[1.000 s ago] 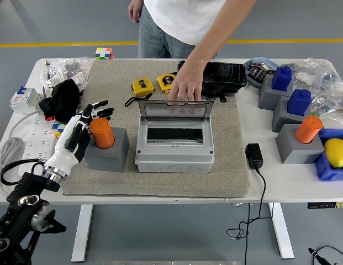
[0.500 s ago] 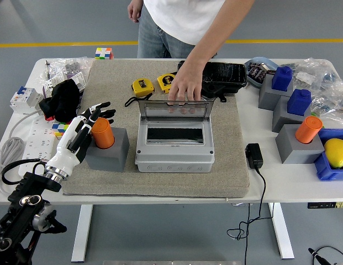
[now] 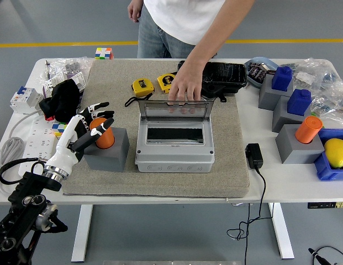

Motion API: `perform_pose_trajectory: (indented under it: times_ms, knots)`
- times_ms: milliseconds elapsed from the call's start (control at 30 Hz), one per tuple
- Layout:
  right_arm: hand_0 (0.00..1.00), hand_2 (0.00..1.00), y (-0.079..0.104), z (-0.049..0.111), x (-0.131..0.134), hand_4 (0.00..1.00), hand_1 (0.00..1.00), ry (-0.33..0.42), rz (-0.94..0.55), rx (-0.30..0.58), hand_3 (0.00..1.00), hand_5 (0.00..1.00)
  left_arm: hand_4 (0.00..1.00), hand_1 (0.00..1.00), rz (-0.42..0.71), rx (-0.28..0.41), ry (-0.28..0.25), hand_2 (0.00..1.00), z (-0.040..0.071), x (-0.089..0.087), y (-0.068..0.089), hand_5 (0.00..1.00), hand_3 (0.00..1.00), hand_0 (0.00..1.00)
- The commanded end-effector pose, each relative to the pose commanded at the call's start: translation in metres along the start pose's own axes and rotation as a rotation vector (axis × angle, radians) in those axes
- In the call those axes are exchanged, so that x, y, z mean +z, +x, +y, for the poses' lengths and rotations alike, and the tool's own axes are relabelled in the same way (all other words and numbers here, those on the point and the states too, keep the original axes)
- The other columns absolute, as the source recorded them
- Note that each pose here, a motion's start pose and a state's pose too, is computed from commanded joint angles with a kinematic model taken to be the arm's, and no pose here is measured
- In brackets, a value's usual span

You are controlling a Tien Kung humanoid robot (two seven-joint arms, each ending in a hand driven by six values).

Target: Fetch the battery,place it into the box,close the lid of the box

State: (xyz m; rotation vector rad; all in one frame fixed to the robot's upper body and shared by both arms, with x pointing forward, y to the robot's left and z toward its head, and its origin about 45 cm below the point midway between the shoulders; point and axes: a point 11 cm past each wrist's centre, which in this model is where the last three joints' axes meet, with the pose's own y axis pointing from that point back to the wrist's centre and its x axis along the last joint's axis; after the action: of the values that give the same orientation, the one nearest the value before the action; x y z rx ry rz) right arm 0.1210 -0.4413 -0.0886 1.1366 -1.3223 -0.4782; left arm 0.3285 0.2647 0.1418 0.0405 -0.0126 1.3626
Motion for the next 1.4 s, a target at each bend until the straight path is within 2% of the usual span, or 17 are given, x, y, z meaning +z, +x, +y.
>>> perform_pose_trajectory:
  times_ms: [33, 67, 267, 433, 467, 900, 1400]
  knots:
    - [0.873, 0.822, 0.0, 0.0, 0.0, 0.998, 0.844, 0.0, 0.0, 0.0, 0.848, 0.998, 0.998, 0.734, 0.0, -0.002, 0.001, 0.673, 0.0, 0.0, -0.001, 0.284, 0.736, 0.665]
    - [0.873, 0.822, 0.0, 0.0, 0.0, 0.998, 0.843, 0.0, 0.001, -0.001, 0.846, 0.998, 0.998, 0.728, 0.001, -0.004, 0.001, 0.665, 0.0, -0.001, -0.002, 0.23, 0.71, 0.657]
    - [0.873, 0.822, 0.0, 0.0, 0.0, 0.998, 0.844, 0.001, 0.002, -0.001, 0.846, 0.998, 0.998, 0.722, 0.01, 0.0, -0.007, 0.649, -0.002, 0.001, -0.006, 0.216, 0.69, 0.651]
    - [0.873, 0.822, -0.001, 0.0, -0.001, 0.998, 0.844, 0.003, -0.001, -0.005, 0.846, 0.998, 0.998, 0.722, 0.002, 0.001, -0.009, 0.649, -0.004, 0.001, -0.007, 0.216, 0.69, 0.651]
    - [0.873, 0.821, -0.001, 0.0, -0.001, 0.998, 0.844, 0.002, -0.001, -0.005, 0.846, 0.998, 0.998, 0.733, 0.002, 0.003, -0.01, 0.643, -0.004, 0.002, -0.007, 0.217, 0.677, 0.68]
    - [0.871, 0.821, -0.002, 0.0, -0.002, 0.998, 0.843, 0.003, -0.003, -0.006, 0.843, 0.998, 0.998, 0.73, 0.018, 0.006, -0.023, 0.629, -0.011, 0.003, -0.017, 0.225, 0.659, 0.679]
    - [0.871, 0.819, -0.003, 0.0, -0.003, 0.998, 0.844, 0.005, -0.008, -0.008, 0.84, 0.998, 0.998, 0.729, -0.024, 0.015, -0.004, 0.617, -0.009, -0.003, -0.017, 0.216, 0.632, 0.68]
